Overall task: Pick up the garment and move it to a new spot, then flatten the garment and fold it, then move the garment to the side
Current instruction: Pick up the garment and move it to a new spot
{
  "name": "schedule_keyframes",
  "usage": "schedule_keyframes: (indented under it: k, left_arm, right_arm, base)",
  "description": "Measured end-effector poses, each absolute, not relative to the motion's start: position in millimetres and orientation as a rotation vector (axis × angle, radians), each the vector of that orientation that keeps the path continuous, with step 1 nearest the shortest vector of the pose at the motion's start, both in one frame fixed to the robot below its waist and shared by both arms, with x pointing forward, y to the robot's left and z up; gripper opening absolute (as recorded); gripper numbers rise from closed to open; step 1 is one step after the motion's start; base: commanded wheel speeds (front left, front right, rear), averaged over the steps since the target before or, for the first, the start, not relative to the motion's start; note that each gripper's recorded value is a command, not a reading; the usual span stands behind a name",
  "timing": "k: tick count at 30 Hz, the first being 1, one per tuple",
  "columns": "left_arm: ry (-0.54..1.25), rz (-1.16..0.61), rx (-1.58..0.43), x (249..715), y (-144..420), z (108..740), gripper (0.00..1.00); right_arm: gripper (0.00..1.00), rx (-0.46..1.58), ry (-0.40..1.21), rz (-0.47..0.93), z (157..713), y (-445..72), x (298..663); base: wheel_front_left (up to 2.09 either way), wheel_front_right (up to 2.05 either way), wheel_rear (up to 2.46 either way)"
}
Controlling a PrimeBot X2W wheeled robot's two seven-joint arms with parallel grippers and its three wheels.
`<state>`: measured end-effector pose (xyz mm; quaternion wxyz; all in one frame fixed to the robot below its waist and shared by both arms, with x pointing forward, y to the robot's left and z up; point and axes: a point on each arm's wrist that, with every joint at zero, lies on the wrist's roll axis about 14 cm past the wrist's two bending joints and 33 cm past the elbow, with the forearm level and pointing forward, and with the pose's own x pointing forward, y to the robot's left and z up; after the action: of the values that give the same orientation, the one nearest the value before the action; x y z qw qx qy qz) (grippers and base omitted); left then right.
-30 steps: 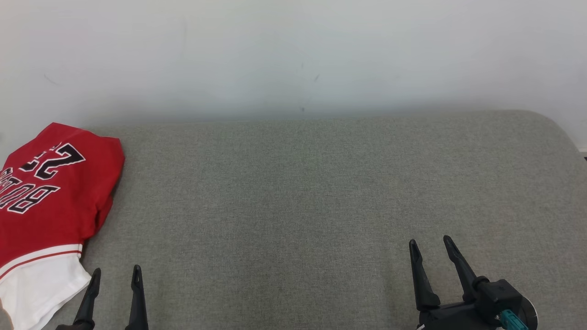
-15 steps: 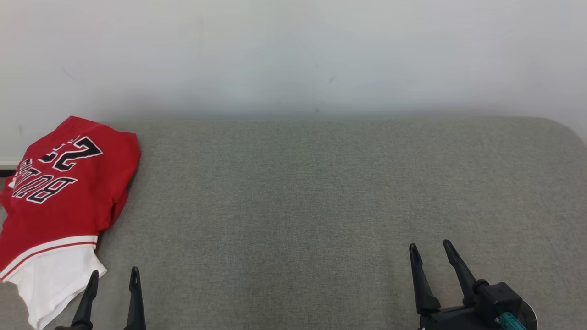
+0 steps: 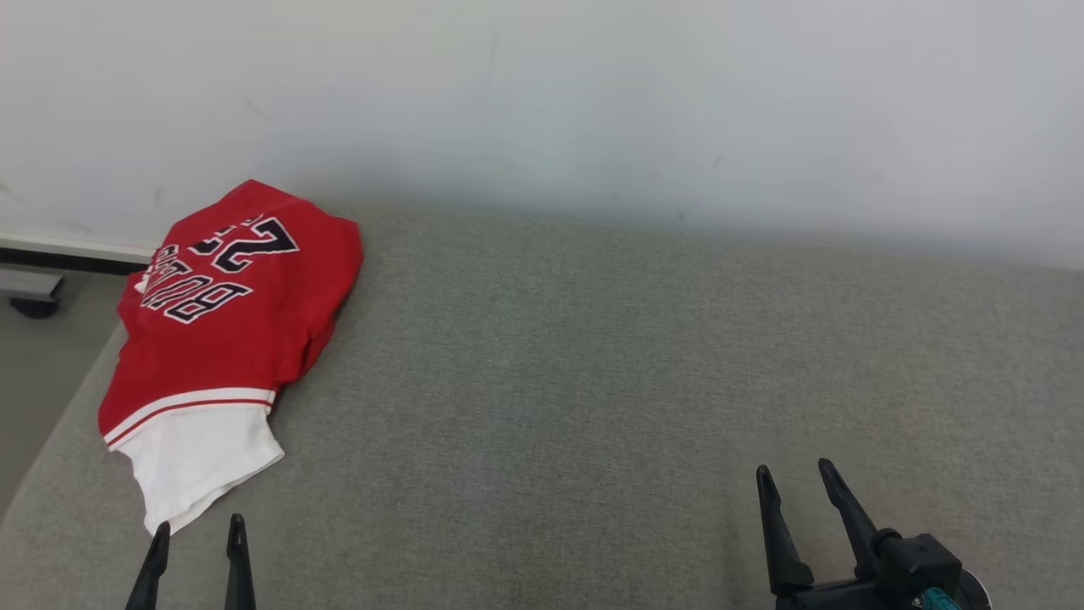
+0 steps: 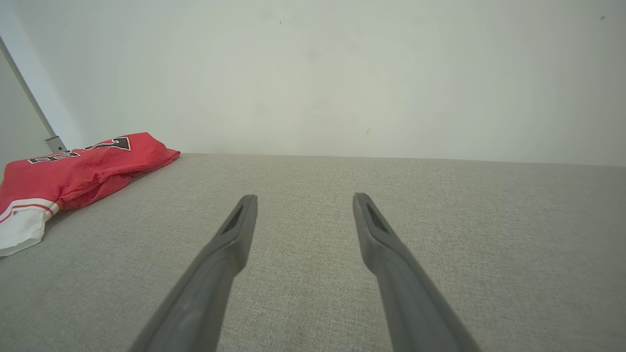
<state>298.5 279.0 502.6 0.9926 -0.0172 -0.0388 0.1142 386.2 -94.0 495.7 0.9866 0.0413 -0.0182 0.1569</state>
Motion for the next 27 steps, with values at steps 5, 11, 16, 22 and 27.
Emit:
schedule_keyframes:
  k: [5,11,16,22,27]
  left_arm:
    - [-0.074,0.294,-0.032,279,295,500,1.0]
    - [-0.071,0.37,-0.034,254,312,498,1.0]
    - [-0.071,0.434,-0.03,234,326,497,1.0]
    - [-0.066,0.485,-0.038,215,334,493,1.0]
    - [-0.069,0.507,-0.04,208,338,493,1.0]
  right_arm:
    - [1.0,0.082,-0.033,0.374,496,-73,389]
    - [1.0,0.079,-0.026,0.44,495,-51,390]
    - [1.0,0.076,-0.023,0.503,495,-29,391]
    - [1.0,0.072,-0.019,0.551,495,-12,390]
    - [1.0,0.07,-0.022,0.571,496,-5,389]
  base:
    - [0.0,0.0,0.0]
    - [0.0,0.0,0.0]
    - [0.0,0.0,0.0]
    - [0.0,0.0,0.0]
    - [0.0,0.0,0.0]
